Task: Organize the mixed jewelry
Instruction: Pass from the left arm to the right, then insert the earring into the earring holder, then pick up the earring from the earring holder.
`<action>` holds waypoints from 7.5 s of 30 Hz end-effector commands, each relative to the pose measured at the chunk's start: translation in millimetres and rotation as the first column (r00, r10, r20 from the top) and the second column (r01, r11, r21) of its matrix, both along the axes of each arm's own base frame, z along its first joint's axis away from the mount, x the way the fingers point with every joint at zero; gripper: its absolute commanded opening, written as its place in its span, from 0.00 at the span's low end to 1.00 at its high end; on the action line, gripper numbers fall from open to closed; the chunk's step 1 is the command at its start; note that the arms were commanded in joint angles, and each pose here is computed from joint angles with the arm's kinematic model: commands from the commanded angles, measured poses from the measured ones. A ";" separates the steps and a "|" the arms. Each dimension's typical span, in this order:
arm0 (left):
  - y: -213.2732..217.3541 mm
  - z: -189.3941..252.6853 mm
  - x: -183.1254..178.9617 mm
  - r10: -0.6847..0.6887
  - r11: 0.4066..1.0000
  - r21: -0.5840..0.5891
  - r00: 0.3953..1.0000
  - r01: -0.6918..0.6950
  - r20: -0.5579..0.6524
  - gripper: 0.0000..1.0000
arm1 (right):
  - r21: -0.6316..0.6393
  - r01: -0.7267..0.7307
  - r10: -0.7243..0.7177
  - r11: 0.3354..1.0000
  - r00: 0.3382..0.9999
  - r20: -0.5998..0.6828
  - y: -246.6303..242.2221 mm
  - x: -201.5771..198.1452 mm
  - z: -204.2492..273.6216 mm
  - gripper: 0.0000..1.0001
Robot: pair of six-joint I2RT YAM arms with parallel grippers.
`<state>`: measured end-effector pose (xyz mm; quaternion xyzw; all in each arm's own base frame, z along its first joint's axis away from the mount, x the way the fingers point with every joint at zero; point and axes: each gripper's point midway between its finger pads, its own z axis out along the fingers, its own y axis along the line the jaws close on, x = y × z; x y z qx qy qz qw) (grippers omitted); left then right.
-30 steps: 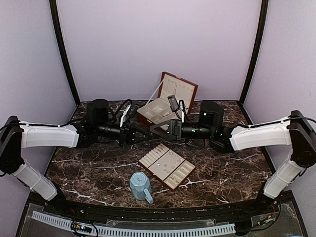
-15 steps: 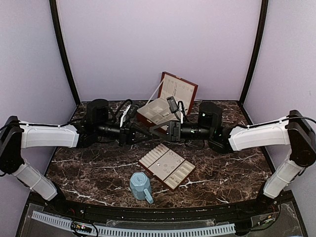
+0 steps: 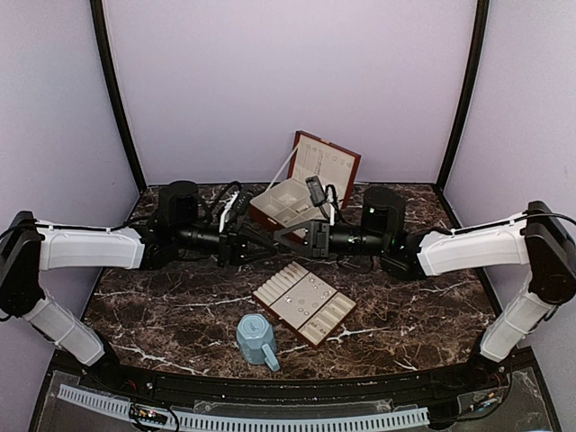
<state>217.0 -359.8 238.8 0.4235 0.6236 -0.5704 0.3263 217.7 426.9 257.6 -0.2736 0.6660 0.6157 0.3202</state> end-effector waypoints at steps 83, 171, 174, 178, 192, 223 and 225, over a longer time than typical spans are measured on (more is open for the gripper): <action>149.4 57.5 118.8 0.708 0.656 0.084 0.649 -0.751 0.277 0.72 | -0.746 0.316 -0.234 0.586 0.948 0.217 -18.2 50.1 -213.2 0.06; 151.2 63.6 115.6 0.712 0.654 0.068 0.643 -0.754 0.280 0.72 | -0.803 0.291 -0.206 0.520 0.955 0.213 -36.2 31.0 -213.4 0.06; 151.3 64.2 115.3 0.712 0.654 0.067 0.643 -0.753 0.280 0.72 | -0.802 0.294 -0.208 0.519 0.954 0.215 -36.8 31.0 -215.7 0.06; 151.3 64.1 115.3 0.712 0.654 0.067 0.644 -0.753 0.280 0.72 | -0.795 0.295 -0.210 0.530 0.954 0.213 -30.7 33.3 -214.9 0.06; 151.4 65.3 114.6 0.712 0.655 0.064 0.644 -0.753 0.281 0.72 | -0.790 0.314 -0.221 0.527 0.948 0.229 -25.2 40.1 -218.7 0.06; 149.4 57.8 114.1 0.709 0.662 0.077 0.656 -0.746 0.258 0.71 | -0.718 0.380 -0.267 0.583 0.924 0.273 -27.9 41.0 -150.4 0.06; 147.4 54.9 113.2 0.700 0.671 0.088 0.669 -0.736 0.251 0.72 | -0.722 0.386 -0.274 0.574 0.922 0.274 -32.4 36.2 -145.1 0.06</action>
